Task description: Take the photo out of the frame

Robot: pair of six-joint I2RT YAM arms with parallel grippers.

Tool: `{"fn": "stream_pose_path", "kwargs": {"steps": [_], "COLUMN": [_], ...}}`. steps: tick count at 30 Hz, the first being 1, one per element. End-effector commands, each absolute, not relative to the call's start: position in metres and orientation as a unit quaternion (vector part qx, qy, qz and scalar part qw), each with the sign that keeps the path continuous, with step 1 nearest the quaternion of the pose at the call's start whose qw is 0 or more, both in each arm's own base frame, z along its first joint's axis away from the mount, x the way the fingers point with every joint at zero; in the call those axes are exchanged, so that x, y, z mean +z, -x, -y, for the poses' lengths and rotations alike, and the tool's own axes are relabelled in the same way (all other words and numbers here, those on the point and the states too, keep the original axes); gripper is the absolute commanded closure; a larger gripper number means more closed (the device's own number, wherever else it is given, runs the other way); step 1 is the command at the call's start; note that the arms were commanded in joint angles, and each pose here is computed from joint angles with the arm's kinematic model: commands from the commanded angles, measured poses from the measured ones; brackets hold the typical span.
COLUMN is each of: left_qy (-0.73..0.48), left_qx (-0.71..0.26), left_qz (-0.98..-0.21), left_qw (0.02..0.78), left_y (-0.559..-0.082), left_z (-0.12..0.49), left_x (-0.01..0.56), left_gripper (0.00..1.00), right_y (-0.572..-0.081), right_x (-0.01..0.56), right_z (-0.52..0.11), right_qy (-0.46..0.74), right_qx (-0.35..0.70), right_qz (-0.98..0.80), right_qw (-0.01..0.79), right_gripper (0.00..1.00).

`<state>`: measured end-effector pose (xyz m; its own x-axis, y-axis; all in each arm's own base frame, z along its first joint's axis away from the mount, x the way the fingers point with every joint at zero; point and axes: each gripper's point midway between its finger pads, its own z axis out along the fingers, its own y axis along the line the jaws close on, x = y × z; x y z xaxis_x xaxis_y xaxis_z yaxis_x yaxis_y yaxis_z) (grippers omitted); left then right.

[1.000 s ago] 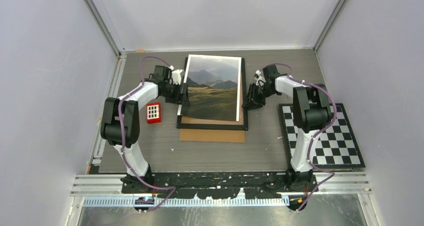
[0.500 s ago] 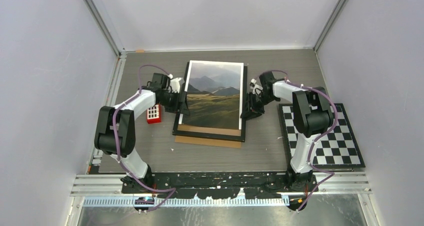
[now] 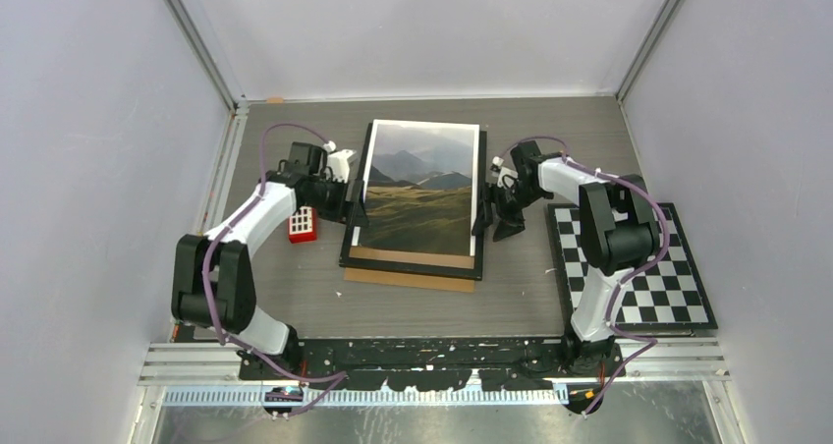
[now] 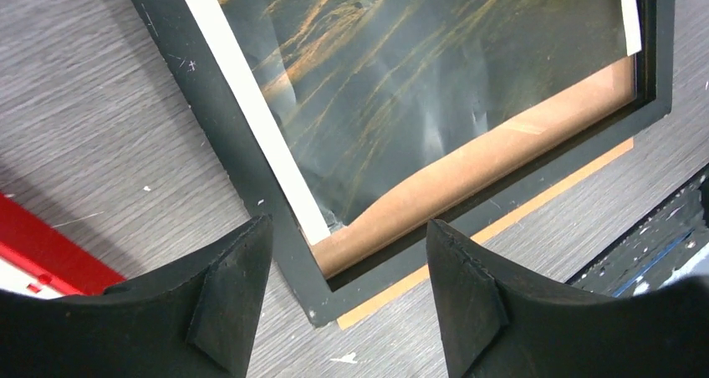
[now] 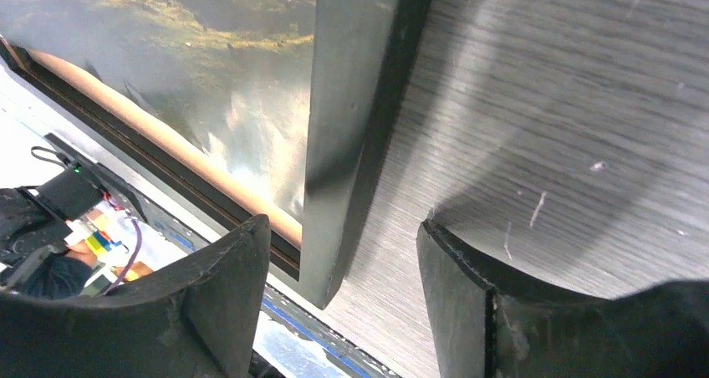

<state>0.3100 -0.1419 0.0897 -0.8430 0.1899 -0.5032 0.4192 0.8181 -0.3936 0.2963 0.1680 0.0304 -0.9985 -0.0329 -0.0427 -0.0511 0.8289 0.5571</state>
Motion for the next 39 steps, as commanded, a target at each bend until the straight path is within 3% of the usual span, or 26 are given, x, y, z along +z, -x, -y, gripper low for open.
{"fn": "stream_pose_path", "kwargs": {"steps": [1,5,9,18,25,30,39], "left_qy": [-0.221,-0.256,-0.283,-0.275,-0.146,-0.017,0.095], "left_qx": [-0.233,-0.209,-0.183,-0.116,-0.169,-0.182,-0.124], "left_qz": [-0.911,-0.901,-0.893,-0.878,-0.908,-0.910,-0.941], "left_qw": [0.257,0.281,0.300,0.373,0.355,0.371,0.302], "left_y": [-0.299,-0.298,-0.306,-0.376,-0.438,-0.472,-0.467], "left_z": [0.134,0.127,0.120,0.106,0.063,0.000,-0.072], "left_x": [0.113,0.134,0.159,0.252,0.290,0.295,0.216], "left_gripper": [0.30,0.23,0.01,0.00,0.00,0.00,0.00], "right_y": [-0.300,-0.315,-0.337,-0.413,-0.469,-0.490,-0.483], "right_x": [0.054,0.079,0.116,0.205,0.261,0.248,0.182], "right_z": [-0.156,-0.148,-0.139,-0.082,-0.018,0.035,0.087], "right_qy": [0.051,0.064,0.083,0.047,-0.012,-0.066,-0.120], "right_qx": [0.279,0.282,0.277,0.254,0.229,0.202,0.165], "right_qz": [-0.958,-0.953,-0.942,-0.906,-0.870,-0.870,-0.894], "right_qw": [0.050,0.096,0.169,0.335,0.436,0.444,0.399], "right_gripper": [0.28,0.14,0.01,0.00,0.00,0.00,0.00]}}
